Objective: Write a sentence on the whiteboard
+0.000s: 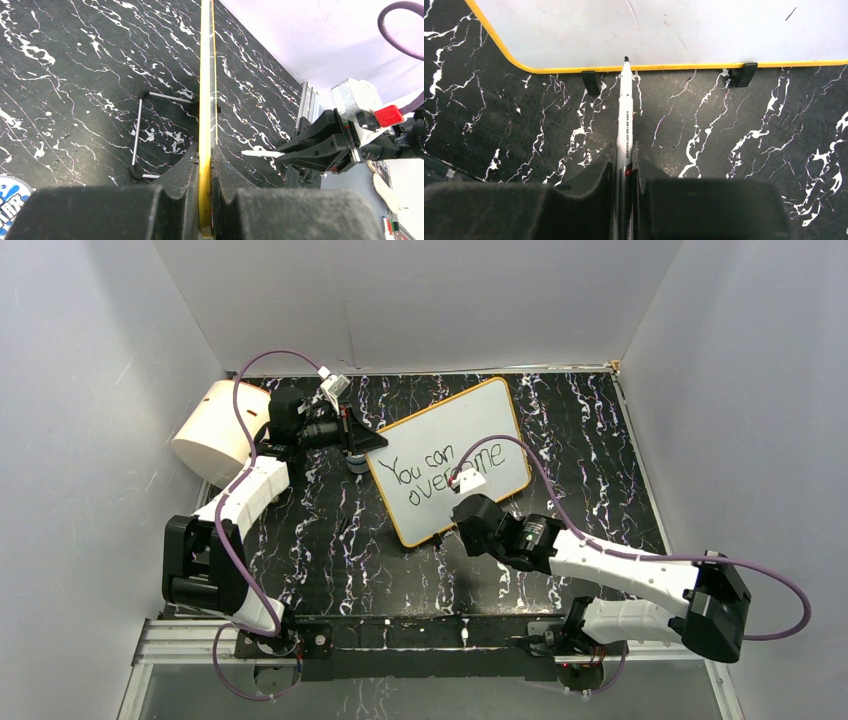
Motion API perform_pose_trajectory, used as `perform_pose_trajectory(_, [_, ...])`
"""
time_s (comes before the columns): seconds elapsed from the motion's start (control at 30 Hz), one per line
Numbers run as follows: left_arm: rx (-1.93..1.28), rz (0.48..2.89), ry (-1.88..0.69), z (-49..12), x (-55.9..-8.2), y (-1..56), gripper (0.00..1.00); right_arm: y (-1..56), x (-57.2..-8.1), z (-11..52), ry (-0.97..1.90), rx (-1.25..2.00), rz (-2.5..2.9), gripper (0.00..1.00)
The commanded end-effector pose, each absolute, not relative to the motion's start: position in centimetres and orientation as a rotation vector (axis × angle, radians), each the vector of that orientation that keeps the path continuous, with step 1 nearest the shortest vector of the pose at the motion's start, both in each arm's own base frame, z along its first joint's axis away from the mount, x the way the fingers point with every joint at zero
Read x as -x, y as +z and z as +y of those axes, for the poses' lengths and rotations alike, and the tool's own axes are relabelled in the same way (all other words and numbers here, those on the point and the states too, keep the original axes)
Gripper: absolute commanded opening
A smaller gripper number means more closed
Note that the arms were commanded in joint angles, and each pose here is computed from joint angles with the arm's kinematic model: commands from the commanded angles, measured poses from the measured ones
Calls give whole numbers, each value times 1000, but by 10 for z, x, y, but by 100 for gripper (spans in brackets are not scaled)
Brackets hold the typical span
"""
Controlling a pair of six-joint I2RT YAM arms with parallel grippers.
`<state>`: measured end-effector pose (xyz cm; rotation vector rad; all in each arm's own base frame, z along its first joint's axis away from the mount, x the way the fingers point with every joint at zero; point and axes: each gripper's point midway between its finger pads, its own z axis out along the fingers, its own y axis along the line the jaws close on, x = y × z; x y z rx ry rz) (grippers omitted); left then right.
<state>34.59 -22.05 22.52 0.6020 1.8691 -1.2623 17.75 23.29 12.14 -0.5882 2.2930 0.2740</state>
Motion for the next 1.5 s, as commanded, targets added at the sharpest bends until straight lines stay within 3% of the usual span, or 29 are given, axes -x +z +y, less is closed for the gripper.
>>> perform_pose_trajectory(0.0, [-620, 2019, -1293, -229, -323, 183, 0, 134, -190, 249, 297, 530, 2234, 0])
perform_pose_trajectory(1.0, [-619, 2021, -1299, -230, -323, 182, 0, 120, -199, 284, 340, 604, 2212, 0])
perform_pose_trajectory(1.47, [-621, 2019, -1298, -230, -323, 183, 0, 113, -208, 262, 205, 520, 2230, 0])
